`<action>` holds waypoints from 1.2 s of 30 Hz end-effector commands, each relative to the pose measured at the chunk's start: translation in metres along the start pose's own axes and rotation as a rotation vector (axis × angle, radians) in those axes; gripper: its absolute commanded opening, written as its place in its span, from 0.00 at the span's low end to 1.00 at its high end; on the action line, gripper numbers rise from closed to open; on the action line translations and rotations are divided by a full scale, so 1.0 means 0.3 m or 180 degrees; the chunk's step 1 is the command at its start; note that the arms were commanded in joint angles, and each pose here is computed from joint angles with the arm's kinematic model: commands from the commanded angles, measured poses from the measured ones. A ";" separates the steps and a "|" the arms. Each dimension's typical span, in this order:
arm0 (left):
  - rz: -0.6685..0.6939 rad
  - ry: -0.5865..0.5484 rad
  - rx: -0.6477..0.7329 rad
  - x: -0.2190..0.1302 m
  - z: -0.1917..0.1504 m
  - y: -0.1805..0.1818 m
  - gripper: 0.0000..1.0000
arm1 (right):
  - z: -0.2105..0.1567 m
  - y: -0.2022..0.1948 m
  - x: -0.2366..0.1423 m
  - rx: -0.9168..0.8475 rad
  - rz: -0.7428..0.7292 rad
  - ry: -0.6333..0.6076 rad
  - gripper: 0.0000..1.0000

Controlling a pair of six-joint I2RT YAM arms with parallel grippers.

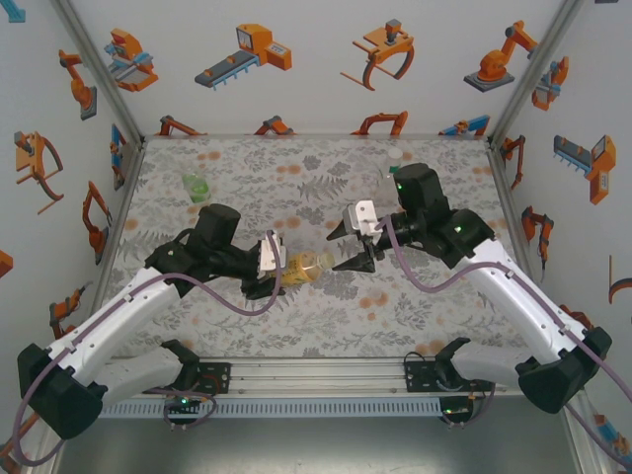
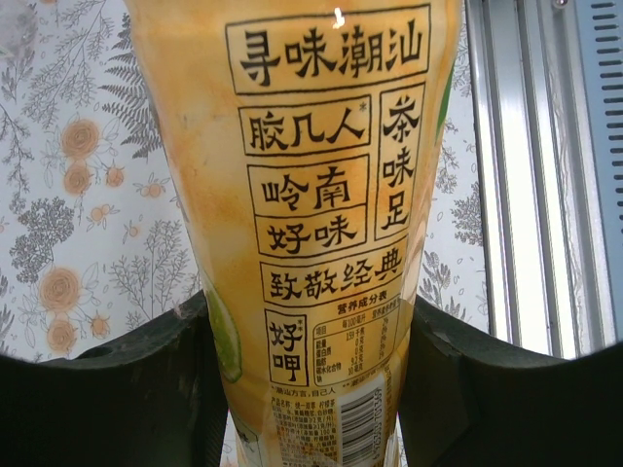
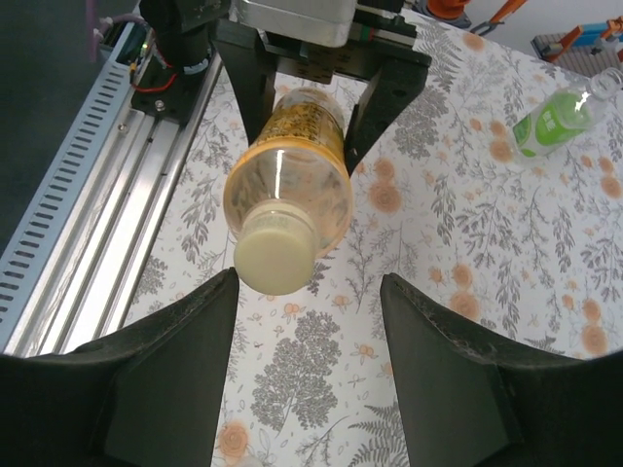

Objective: Screw on the bottle caps

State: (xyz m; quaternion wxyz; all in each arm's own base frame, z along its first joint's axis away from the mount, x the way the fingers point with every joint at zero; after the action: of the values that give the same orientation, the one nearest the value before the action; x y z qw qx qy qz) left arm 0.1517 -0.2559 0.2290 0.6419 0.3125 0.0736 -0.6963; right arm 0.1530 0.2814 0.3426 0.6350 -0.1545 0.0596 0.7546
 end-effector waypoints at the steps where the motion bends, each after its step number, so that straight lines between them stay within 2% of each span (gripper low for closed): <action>1: -0.0091 -0.0097 0.0070 -0.008 0.032 -0.008 0.00 | 0.053 0.035 -0.005 -0.0142 0.0182 -0.0143 0.56; 14: -0.0085 -0.0074 0.0056 -0.006 0.028 -0.002 0.00 | 0.052 0.064 0.011 -0.0142 0.0261 -0.0120 0.46; 26: -0.0059 -0.0070 0.0065 -0.010 0.031 0.000 0.00 | 0.026 0.064 0.024 -0.0097 0.0186 0.0001 0.34; 30: -0.0015 -0.0042 0.0078 -0.014 0.029 0.005 0.00 | 0.013 0.035 0.036 0.0250 0.0072 0.0003 0.26; 36: 0.0166 0.0012 0.0113 -0.022 0.021 0.027 0.00 | -0.016 -0.064 0.050 0.1188 -0.0445 -0.0129 0.13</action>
State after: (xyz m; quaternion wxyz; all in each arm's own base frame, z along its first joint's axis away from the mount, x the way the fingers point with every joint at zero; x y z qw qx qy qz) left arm 0.1565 -0.2517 0.2202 0.6454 0.3260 0.0956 -0.6842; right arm 0.1542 0.2924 0.3334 0.6643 -0.0922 0.1303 0.7302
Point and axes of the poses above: each hand's point on the last joint's axis, 136 mm out from that joint toward the fingers, its own x axis out along the fingers, its own y axis along the line the jaws close on, z = x × y, the point moved 1 cm from there along -x, back along the fingers, and after that the axes turned 10 degrees about x, right-handed, at the moved point
